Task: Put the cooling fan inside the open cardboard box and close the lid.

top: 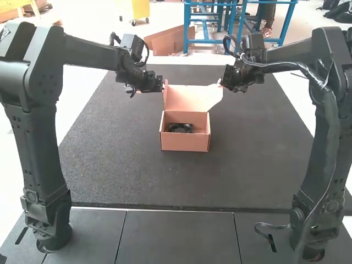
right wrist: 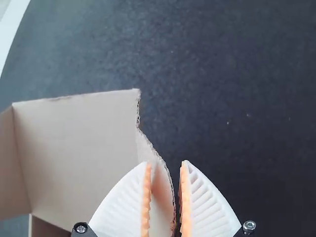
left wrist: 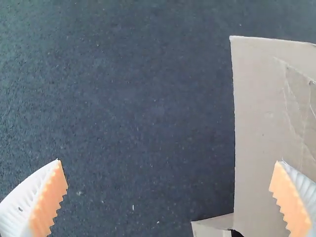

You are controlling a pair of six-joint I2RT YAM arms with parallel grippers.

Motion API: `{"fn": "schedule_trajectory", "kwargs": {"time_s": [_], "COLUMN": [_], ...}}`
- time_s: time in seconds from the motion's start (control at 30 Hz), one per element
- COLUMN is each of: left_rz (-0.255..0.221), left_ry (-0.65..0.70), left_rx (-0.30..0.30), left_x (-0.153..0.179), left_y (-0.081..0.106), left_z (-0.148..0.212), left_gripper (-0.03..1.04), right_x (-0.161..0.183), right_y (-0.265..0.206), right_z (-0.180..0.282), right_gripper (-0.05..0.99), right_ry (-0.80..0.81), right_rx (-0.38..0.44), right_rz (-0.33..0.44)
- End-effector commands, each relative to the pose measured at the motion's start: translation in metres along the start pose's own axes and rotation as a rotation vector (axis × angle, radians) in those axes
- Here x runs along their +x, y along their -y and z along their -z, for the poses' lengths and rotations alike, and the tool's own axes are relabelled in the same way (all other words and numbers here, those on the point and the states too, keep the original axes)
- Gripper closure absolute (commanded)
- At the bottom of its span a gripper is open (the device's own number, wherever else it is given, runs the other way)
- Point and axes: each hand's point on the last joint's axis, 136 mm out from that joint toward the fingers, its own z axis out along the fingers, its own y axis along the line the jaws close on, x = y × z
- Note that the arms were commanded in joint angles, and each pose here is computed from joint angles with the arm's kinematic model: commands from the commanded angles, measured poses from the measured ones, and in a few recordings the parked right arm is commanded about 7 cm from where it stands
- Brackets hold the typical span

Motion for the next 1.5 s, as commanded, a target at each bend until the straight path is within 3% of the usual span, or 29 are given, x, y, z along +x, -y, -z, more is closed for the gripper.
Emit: {"fn": "schedule_trajectory", "kwargs": {"time_s": [0.0,0.27,0.57,1.0,1.47], "left_rz": [-0.006,-0.01,-0.007,-0.007,-0.007], "left_ry": [0.038,0.049,0.065,0.048,-0.02], "left_rx": [0.019,0.024,0.025,0.024,0.068], "left_x": [-0.017,-0.021,-0.026,-0.023,-0.004], "left_y": [0.007,0.009,0.009,0.01,0.022], "left_z": [0.01,0.014,0.023,0.036,0.037], "left_gripper": [0.04,0.04,0.04,0.04,0.04], "right_x": [-0.018,-0.019,0.004,0.027,0.06], "right_y": [-0.014,-0.018,-0.031,-0.074,-0.068], "right_z": [0.006,0.011,0.008,0.012,0.03], "right_gripper": [0.84,0.95,0.95,0.95,0.95], "right_ry": [0.034,0.011,-0.062,-0.107,-0.156], "right_rx": [-0.041,-0.047,-0.049,-0.118,-0.102], "right_rz": [-0.003,-0.018,0.02,0.076,0.095]}}
